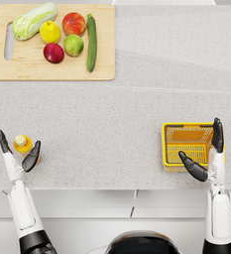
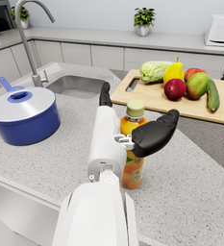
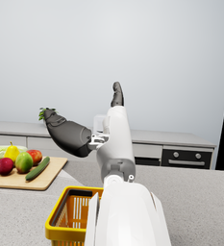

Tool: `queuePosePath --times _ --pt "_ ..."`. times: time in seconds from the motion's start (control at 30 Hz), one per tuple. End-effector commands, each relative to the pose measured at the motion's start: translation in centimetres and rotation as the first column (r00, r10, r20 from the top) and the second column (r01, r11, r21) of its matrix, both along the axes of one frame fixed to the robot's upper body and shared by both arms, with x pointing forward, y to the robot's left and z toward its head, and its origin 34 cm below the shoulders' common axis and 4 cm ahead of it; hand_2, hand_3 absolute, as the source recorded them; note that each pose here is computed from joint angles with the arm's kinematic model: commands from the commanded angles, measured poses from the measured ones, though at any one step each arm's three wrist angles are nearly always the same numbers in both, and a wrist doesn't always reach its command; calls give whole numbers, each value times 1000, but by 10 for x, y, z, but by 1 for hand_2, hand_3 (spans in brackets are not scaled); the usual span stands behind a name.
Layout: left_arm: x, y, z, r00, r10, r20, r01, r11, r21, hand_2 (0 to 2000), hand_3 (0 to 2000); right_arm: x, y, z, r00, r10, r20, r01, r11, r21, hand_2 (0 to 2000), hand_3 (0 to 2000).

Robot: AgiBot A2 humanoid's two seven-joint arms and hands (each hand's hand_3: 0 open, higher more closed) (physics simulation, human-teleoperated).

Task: Pick up the lemon tea and place it into the yellow basket

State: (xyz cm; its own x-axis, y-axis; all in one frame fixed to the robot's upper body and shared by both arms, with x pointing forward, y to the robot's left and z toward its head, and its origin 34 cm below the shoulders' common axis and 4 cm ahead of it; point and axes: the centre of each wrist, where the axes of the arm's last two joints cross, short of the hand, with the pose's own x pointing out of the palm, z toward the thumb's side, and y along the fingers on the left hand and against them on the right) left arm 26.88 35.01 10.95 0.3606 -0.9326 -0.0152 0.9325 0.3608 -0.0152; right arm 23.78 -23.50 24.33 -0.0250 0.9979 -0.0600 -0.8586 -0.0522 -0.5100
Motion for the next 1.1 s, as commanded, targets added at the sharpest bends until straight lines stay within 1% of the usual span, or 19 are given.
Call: queuePosePath --times 0.03,0.2,0.23,0.27,0.33,0.4,0.43,0.47,0.53,0.57,0.63,0.73,0.77,0.83,0.87,0.93,0.97,1.03,1.1 --pt "10 -1 -19 997 -7 -81 4 1000 -30 0 0 0 3 4 1000 12 17 -12 1000 -1 0 0" --pt "23 1 -34 989 3 -147 -14 997 -75 0 0 1 6 0 1000 21 2 -21 1000 6 0 0" --pt "25 2 -36 988 7 -156 -20 996 -84 1361 327 1 7 -1 1000 24 -2 -24 1000 7 0 0" --pt "26 3 -39 986 12 -169 -28 995 -92 2000 653 1 7 -1 1000 24 -1 -24 1000 8 0 0" --pt "25 4 -39 987 4 -163 -19 995 -93 2000 1307 1 5 -2 1000 15 -5 -15 1000 13 0 0" --pt "25 8 -40 985 29 -168 -46 994 -102 2000 1960 1 5 -5 1000 14 -16 -13 1000 17 0 0" --pt "24 8 -37 987 33 -155 -48 995 -93 2000 2000 1 5 -5 1000 13 -16 -13 1000 18 0 0" --pt "23 5 -30 992 -2 -124 -9 996 -84 2000 2000 1 8 -5 1000 24 -16 -24 1000 18 0 0" --pt "24 -11 -13 994 -91 -64 89 995 -40 2000 2000 4 19 -7 998 62 -25 -61 998 15 0 0" --pt "27 -20 4 991 -137 -6 137 991 -8 2000 2000 5 31 -6 994 106 -23 -106 994 12 0 0" --pt "29 -41 43 964 -239 119 232 970 72 2000 2000 7 54 -4 982 187 -16 -187 982 13 0 0" --pt "29 -74 95 893 -356 276 316 931 181 2000 2000 11 82 -7 961 276 -32 -275 961 24 0 0" --pt "29 -82 106 870 -385 308 334 920 205 2000 2000 12 88 -11 955 293 -50 -292 956 25 0 0" --pt "28 -104 128 811 -456 366 383 887 257 2000 2000 13 100 -20 940 331 -88 -331 944 19 0 0" --pt "27 -114 137 782 -487 390 404 871 278 2000 2000 12 107 -20 939 333 -86 -336 942 -21 0 0" --pt "29 -132 149 736 -535 414 444 844 301 2000 2000 16 120 -21 943 323 -84 -330 939 -95 0 0" --pt "28 -146 155 703 -568 428 472 823 317 2000 2000 18 127 -21 942 325 -84 -333 935 -121 0 0" --pt "27 -168 166 646 -615 453 514 789 338 2000 2000 20 139 -24 937 335 -93 -346 925 -155 0 0" --pt "23 -190 174 584 -663 469 560 747 358 2000 2000 25 150 -27 931 347 -111 -362 916 -171 0 0"
